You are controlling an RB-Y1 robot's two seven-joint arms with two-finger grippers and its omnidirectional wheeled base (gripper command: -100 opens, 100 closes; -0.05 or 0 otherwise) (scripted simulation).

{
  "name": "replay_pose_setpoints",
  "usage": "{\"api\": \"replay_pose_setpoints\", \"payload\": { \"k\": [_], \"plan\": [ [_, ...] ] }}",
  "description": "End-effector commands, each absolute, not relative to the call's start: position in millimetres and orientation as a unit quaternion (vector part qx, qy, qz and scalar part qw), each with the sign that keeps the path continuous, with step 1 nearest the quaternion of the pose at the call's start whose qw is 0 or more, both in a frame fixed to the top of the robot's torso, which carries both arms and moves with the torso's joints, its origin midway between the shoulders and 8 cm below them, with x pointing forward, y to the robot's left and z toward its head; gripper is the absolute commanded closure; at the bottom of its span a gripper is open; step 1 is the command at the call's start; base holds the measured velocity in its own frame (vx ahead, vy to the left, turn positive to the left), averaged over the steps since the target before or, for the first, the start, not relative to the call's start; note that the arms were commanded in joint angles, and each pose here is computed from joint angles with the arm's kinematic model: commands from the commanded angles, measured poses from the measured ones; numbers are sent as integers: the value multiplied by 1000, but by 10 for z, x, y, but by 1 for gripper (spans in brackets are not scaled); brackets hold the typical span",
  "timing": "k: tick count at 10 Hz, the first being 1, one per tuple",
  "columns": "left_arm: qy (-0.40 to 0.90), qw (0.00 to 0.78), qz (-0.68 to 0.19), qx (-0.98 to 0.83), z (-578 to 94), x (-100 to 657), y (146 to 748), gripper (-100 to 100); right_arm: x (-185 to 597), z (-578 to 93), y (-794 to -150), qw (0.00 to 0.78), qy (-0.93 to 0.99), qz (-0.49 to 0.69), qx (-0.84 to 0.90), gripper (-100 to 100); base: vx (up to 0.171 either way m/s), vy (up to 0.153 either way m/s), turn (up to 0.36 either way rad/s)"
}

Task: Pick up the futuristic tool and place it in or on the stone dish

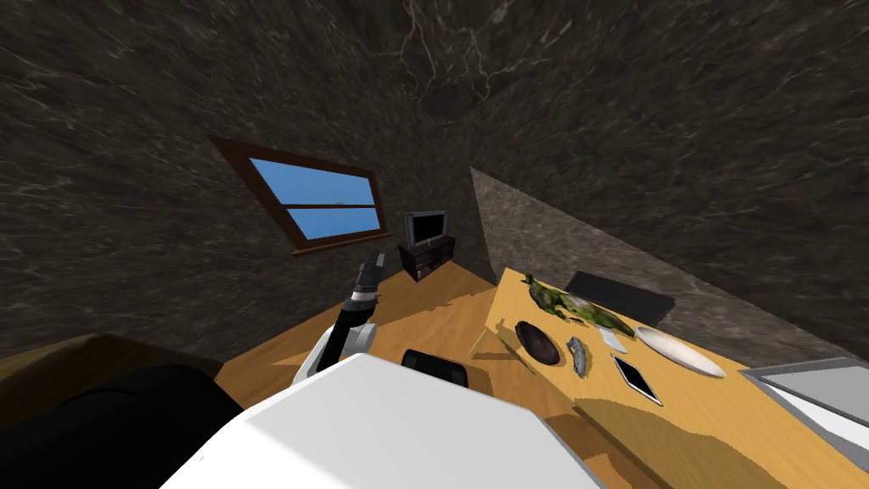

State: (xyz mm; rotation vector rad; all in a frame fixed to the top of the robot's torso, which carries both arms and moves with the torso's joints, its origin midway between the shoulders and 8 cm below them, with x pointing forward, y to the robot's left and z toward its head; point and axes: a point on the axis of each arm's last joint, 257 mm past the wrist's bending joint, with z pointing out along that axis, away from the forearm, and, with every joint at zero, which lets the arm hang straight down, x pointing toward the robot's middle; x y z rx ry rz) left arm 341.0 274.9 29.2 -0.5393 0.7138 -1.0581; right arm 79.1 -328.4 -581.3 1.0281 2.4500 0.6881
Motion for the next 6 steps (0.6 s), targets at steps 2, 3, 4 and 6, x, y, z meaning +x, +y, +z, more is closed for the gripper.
{"api": "replay_pose_setpoints", "payload": {
  "k": [2,3,4,6],
  "plan": [
    [329,769,-488,-249,292,3410,2749,0,431,-5943,-3981,174,896,168,372,-100,18,0,220],
    [329,769,-488,-249,292,3410,2749,0,395,-5952,-4028,172,897,163,373,-100,18,-7,104],
    [329,769,-488,-249,292,3410,2749,0,395,-5952,-4028,172,897,163,373,-100,8,-6,-23],
    [329,769,-488,-249,292,3410,2749,0,228,-5926,-4661,163,906,100,378,-100,14,-8,225]
  ]
}}
